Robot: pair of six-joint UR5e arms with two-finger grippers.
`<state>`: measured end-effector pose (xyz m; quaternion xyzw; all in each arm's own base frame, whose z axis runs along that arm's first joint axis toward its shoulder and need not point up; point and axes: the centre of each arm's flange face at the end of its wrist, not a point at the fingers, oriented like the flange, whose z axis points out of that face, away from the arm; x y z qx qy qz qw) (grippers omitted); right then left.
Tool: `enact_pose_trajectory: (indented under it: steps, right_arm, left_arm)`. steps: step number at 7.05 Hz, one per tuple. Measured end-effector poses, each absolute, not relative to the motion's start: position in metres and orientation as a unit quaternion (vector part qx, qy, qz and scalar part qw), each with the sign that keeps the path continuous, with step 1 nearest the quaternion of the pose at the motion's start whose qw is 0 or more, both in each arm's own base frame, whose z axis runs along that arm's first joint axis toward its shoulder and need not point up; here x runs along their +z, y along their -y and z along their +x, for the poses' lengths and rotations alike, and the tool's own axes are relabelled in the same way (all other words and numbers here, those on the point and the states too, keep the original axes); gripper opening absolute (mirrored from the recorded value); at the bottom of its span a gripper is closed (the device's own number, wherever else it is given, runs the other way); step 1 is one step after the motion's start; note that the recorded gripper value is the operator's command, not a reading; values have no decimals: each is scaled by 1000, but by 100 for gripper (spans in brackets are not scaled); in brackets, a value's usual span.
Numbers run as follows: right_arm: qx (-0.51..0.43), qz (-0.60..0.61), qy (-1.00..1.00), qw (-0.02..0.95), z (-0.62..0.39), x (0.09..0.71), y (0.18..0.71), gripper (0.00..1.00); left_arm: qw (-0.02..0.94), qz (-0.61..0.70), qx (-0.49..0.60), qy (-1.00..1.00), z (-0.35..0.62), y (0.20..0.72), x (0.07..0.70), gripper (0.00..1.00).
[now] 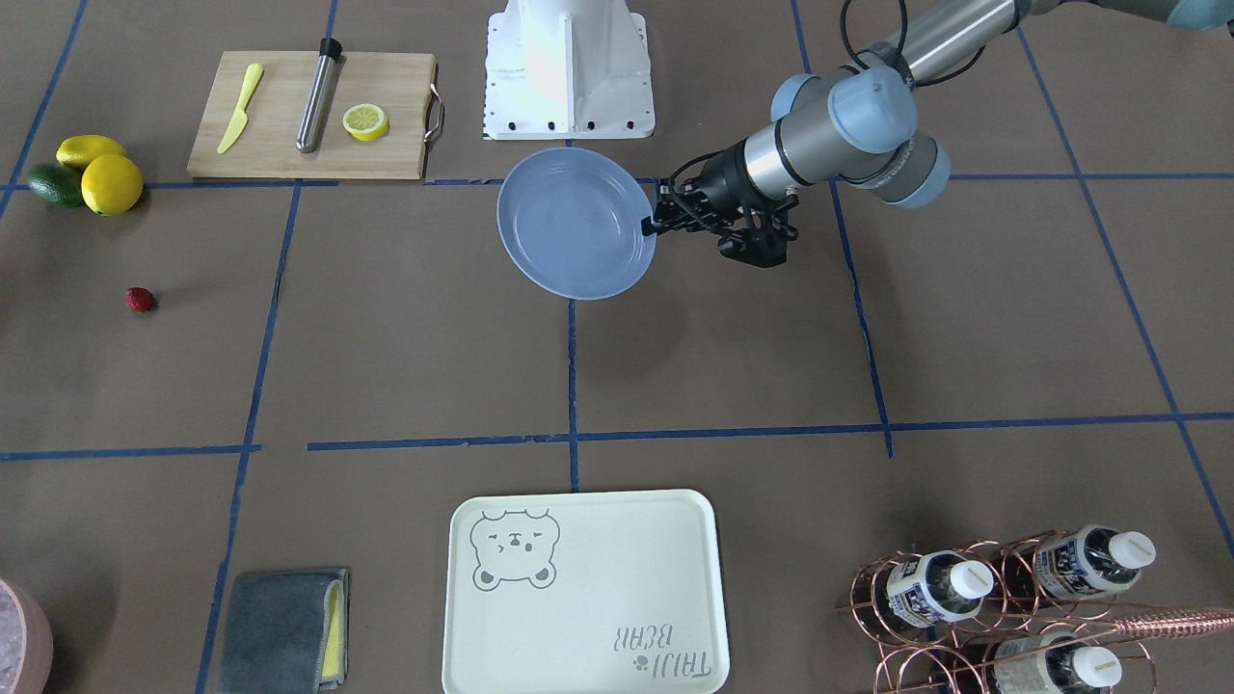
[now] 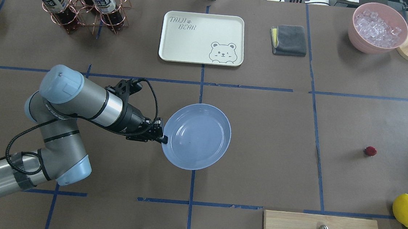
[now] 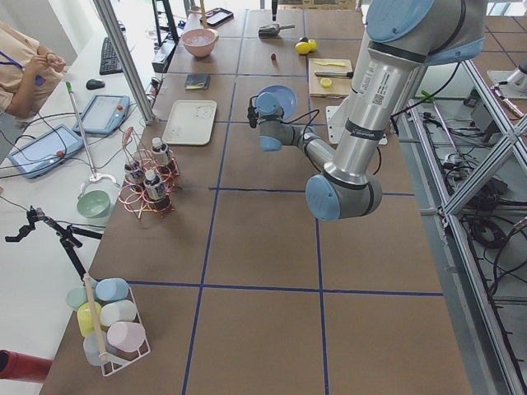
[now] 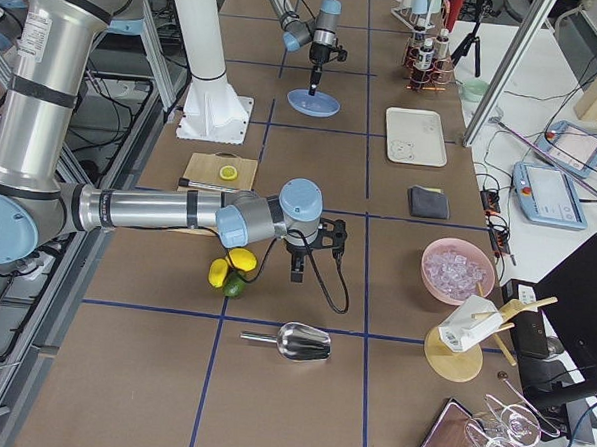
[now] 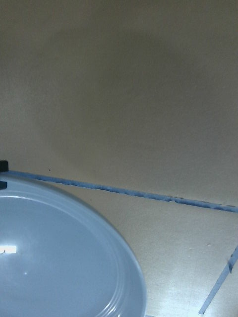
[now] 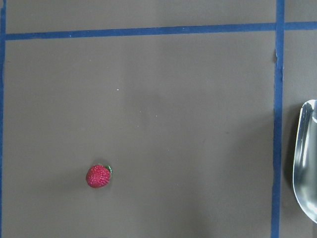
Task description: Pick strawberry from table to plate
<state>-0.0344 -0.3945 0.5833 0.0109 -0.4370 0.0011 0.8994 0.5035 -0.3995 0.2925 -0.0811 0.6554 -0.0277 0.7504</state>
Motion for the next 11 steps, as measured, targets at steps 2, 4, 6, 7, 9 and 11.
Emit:
enact_pose_trajectory:
  steps: [2, 4, 6, 7, 9, 11]
  right_arm:
    - [0, 10, 443, 897, -35, 582, 394, 100]
    - [0, 8, 444, 896, -35, 582, 393, 100]
    - [0, 6, 444, 896, -36, 583, 393, 100]
    - [0, 6, 444, 896, -36, 584, 393, 100]
    - [1, 4, 443, 896, -36, 586, 393, 100]
    - [1, 2, 443, 897, -36, 588, 393, 100]
  left_arm:
    - [763, -60, -57, -641, 536, 409, 302, 0]
    - [770, -39, -78, -632, 554, 409, 308, 0]
    - [772, -27, -87, -629, 561, 404, 311, 0]
    - [773, -22, -91, -627, 562, 404, 311, 0]
    - [780, -16, -103, -617, 563, 407, 311, 12]
    - [783, -16, -106, -613, 563, 408, 310, 25]
